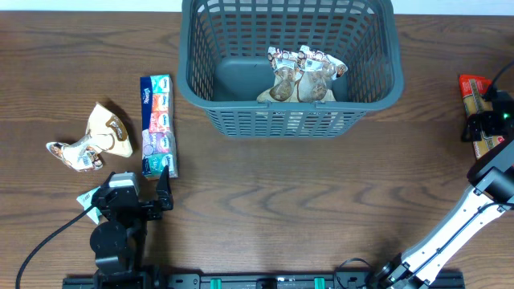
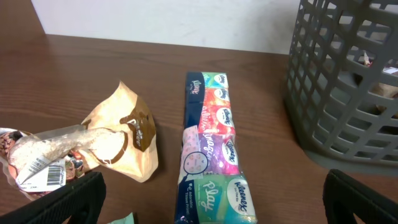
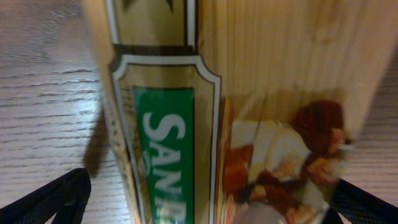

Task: Pack container
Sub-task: 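Close the right gripper on the spaghetti packet and lift it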

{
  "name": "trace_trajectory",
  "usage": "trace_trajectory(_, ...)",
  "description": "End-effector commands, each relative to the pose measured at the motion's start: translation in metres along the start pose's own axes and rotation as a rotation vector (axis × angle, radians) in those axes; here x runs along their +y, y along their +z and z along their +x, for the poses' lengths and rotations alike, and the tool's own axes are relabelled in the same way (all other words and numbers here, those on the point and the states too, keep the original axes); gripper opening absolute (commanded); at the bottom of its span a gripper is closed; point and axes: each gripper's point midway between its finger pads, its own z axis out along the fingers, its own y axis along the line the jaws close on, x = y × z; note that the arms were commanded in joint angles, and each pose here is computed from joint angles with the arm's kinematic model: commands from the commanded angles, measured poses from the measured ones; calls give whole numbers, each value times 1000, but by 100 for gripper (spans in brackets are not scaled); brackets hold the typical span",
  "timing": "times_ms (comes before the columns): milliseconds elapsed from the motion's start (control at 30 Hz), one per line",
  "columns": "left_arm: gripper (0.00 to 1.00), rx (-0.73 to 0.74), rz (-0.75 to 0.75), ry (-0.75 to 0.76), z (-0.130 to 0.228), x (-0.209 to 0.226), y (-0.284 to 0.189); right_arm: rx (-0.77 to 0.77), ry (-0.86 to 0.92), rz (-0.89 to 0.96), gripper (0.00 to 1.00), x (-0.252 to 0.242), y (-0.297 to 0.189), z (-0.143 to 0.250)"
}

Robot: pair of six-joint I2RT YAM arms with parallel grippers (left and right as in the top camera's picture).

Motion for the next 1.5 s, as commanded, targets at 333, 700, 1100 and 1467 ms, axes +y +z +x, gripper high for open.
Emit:
trace_trajectory(333,99,22,4,-4,11,0,3,-14,15,-8,99,-6,9,0)
trace_trajectory(700,99,22,4,-4,11,0,3,-63,52,-38,68,-6,9,-5)
trace_trajectory(1100,99,22,4,-4,11,0,3,-116,84,-81,1,0,7,-16)
trace_trajectory(1467,99,22,4,-4,11,0,3,-512,88,-523,1,76,-61,-86)
